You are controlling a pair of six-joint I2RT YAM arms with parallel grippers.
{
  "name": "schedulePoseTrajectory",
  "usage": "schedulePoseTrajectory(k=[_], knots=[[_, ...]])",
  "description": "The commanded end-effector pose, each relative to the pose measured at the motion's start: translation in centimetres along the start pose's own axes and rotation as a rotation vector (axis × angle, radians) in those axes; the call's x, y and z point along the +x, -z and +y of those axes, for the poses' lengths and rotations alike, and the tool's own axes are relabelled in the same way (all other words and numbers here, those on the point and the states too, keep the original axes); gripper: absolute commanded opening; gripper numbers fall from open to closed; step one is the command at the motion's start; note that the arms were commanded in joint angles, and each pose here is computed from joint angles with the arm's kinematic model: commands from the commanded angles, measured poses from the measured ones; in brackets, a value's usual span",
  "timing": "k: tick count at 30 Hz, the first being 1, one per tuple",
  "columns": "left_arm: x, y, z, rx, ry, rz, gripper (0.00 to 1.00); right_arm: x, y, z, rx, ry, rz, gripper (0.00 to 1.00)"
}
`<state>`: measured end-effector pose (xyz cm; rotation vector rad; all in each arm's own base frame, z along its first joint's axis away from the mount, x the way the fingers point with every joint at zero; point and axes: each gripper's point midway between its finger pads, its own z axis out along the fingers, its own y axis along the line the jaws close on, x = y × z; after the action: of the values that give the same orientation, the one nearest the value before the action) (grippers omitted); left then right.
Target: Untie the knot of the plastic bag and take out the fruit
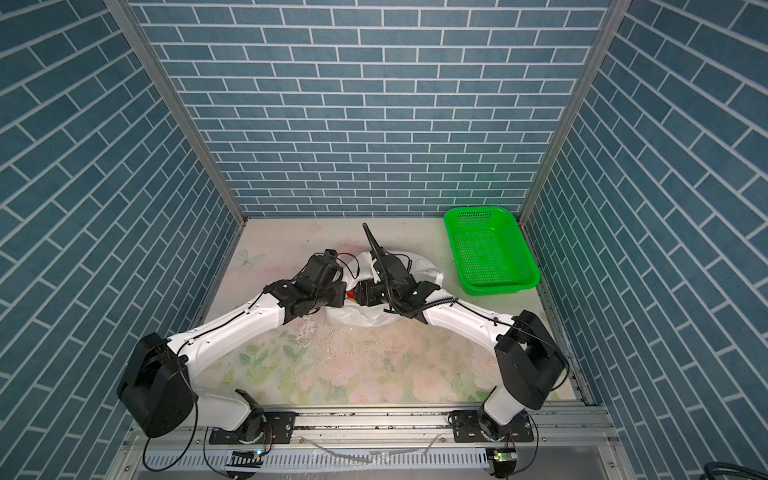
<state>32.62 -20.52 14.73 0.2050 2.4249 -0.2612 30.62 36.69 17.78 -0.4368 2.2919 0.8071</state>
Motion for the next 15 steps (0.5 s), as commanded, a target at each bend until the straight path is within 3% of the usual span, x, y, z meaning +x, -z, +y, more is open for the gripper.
schedulePoseTrajectory(k=[1, 5, 9, 15], knots=[[-0.5, 0.5, -0.9, 0.052, -0.032, -0.056, 0.00, -1.5, -2.4, -2.3, 0.099, -0.093, -0.003, 0.71], [0.5, 0.0, -1.0, 0.075, -0.060, -0.049, 0.00, -6.0, -4.4, -6.6, 0.237, -0.170, -0.198, 0.71], [1.7, -0.1, -0.8, 0.080, -0.063, -0.027, 0.00, -10.3, -3.1, -12.4, 0.415, -0.232, -0.390, 0.71], [0.9, 0.2, -1.0, 0.092, -0.043, -0.071, 0.00, -12.7, 2.0, -18.1, 0.623, -0.164, -0.436, 0.73]])
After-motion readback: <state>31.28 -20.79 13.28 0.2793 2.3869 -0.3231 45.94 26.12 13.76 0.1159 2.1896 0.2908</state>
